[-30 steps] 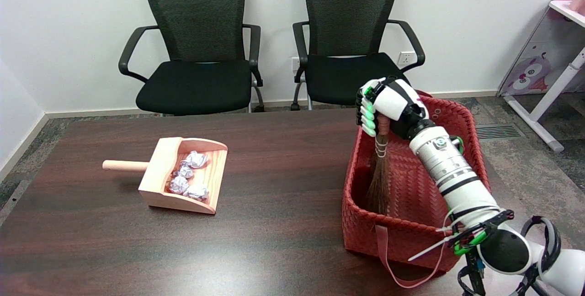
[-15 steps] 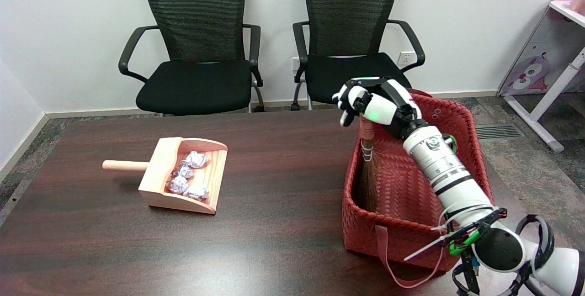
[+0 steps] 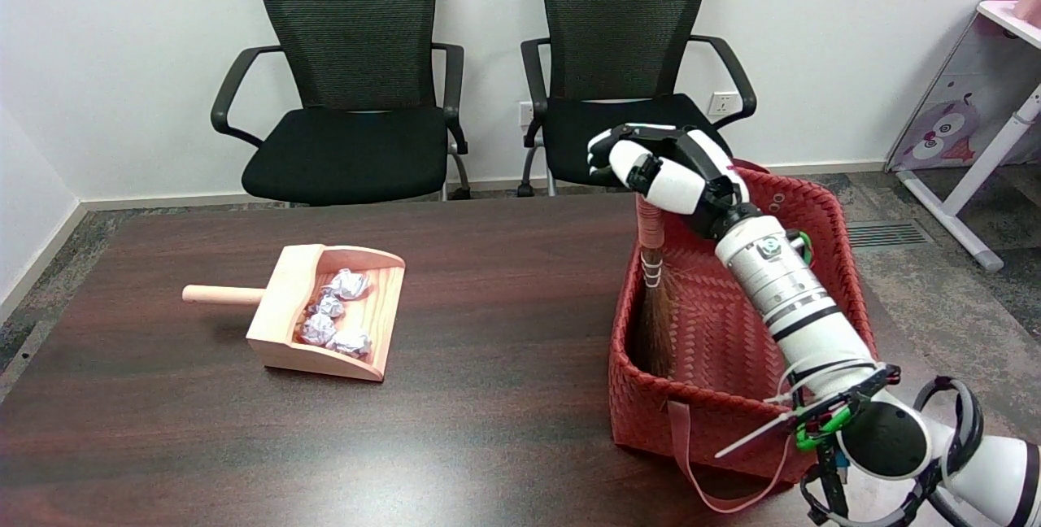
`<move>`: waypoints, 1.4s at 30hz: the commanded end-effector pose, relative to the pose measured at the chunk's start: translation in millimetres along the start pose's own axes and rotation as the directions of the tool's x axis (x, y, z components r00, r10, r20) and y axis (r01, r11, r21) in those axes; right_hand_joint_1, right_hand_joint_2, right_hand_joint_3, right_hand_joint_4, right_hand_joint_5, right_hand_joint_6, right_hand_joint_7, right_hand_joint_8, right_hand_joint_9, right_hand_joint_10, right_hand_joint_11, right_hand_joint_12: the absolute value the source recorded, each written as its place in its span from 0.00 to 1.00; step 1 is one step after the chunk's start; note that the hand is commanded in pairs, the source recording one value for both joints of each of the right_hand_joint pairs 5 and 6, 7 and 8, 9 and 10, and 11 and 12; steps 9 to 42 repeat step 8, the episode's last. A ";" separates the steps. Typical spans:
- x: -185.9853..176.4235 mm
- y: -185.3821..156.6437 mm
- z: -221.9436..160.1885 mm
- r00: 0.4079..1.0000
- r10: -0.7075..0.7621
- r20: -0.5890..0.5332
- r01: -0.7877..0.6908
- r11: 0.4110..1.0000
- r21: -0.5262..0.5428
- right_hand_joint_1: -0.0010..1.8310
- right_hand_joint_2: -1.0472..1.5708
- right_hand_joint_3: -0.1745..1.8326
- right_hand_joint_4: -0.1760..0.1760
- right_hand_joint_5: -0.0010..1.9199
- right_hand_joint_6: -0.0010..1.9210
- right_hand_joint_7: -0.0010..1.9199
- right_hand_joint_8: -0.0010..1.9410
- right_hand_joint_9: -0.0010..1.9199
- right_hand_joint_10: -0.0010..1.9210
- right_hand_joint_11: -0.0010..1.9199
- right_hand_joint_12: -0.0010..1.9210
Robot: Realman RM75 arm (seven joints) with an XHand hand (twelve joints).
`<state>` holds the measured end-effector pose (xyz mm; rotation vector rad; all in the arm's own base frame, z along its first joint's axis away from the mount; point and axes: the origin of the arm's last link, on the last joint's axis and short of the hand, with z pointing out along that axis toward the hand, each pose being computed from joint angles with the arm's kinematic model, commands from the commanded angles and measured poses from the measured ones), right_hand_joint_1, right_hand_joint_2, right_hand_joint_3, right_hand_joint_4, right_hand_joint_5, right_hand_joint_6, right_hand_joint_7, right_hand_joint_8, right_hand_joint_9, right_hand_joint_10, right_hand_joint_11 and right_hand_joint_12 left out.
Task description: Place the broom in the basket.
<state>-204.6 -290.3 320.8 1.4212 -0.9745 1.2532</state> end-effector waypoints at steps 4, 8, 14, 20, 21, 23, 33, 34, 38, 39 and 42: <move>24.3 -45.4 8.2 0.992 -0.026 -0.123 0.050 0.979 0.197 0.39 0.59 0.79 0.20 0.41 0.41 0.41 0.41 0.18 0.18 0.26 0.26; 42.7 -68.2 0.5 0.966 -0.005 -0.257 0.092 0.941 0.327 0.39 0.60 0.76 0.01 0.34 0.34 0.34 0.34 0.18 0.18 0.25 0.25; 42.7 -68.2 0.5 0.966 -0.005 -0.257 0.092 0.941 0.327 0.39 0.60 0.76 0.01 0.34 0.34 0.34 0.34 0.18 0.18 0.25 0.25; 42.7 -68.2 0.5 0.966 -0.005 -0.257 0.092 0.941 0.327 0.39 0.60 0.76 0.01 0.34 0.34 0.34 0.34 0.18 0.18 0.25 0.25; 42.7 -68.2 0.5 0.966 -0.005 -0.257 0.092 0.941 0.327 0.39 0.60 0.76 0.01 0.34 0.34 0.34 0.34 0.18 0.18 0.25 0.25; 42.7 -68.2 0.5 0.966 -0.005 -0.257 0.092 0.941 0.327 0.39 0.60 0.76 0.01 0.34 0.34 0.34 0.34 0.18 0.18 0.25 0.25; 42.7 -68.2 0.5 0.966 -0.005 -0.257 0.092 0.941 0.327 0.39 0.60 0.76 0.01 0.34 0.34 0.34 0.34 0.18 0.18 0.25 0.25; 42.7 -68.2 0.5 0.966 -0.005 -0.257 0.092 0.941 0.327 0.39 0.60 0.76 0.01 0.34 0.34 0.34 0.34 0.18 0.18 0.25 0.25; 42.7 -68.2 0.5 0.966 -0.005 -0.257 0.092 0.941 0.327 0.39 0.60 0.76 0.01 0.34 0.34 0.34 0.34 0.18 0.18 0.25 0.25; 42.7 -68.2 0.5 0.966 -0.005 -0.257 0.092 0.941 0.327 0.39 0.60 0.76 0.01 0.34 0.34 0.34 0.34 0.18 0.18 0.25 0.25; 42.7 -68.2 0.5 0.966 -0.005 -0.257 0.092 0.941 0.327 0.39 0.60 0.76 0.01 0.34 0.34 0.34 0.34 0.18 0.18 0.25 0.25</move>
